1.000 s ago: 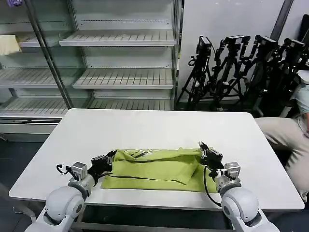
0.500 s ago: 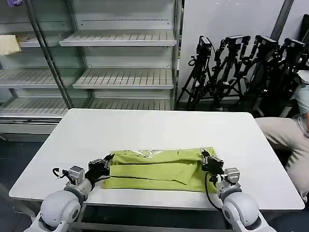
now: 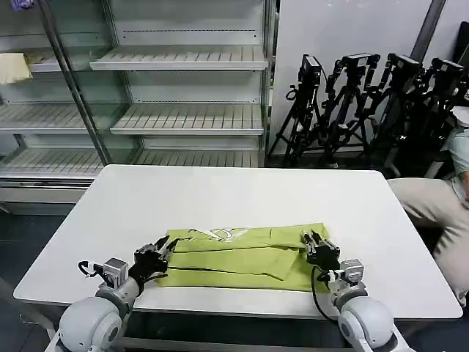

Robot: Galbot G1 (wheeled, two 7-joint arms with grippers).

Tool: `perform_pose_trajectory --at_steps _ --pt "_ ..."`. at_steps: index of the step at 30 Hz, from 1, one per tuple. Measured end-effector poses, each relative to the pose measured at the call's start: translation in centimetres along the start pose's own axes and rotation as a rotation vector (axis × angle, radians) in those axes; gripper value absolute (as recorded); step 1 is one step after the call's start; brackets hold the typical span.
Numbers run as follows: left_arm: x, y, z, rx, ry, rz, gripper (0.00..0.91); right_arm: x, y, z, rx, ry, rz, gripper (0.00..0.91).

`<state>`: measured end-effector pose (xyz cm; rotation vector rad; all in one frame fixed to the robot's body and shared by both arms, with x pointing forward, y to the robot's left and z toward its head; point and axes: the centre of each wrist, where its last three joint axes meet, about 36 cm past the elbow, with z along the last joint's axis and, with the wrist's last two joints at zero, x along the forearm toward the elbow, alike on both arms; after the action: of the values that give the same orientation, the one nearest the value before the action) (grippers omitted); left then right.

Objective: Fold and organize the clothes.

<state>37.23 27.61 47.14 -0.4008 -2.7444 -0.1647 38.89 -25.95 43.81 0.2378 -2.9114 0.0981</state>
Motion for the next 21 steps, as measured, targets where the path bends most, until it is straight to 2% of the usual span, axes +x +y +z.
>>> perform_pose_trajectory --at_steps 10,21 --pt "-0.1 -1.9 0.5 0.059 0.018 -0.057 0.907 3.0 -0.8 -0.9 0.016 -0.041 0.034 0.907" --pt "-1.4 -3.4 1.2 0.184 0.058 -0.128 0.907 3.7 -0.8 -1.0 0.035 -0.050 0.045 0.907"
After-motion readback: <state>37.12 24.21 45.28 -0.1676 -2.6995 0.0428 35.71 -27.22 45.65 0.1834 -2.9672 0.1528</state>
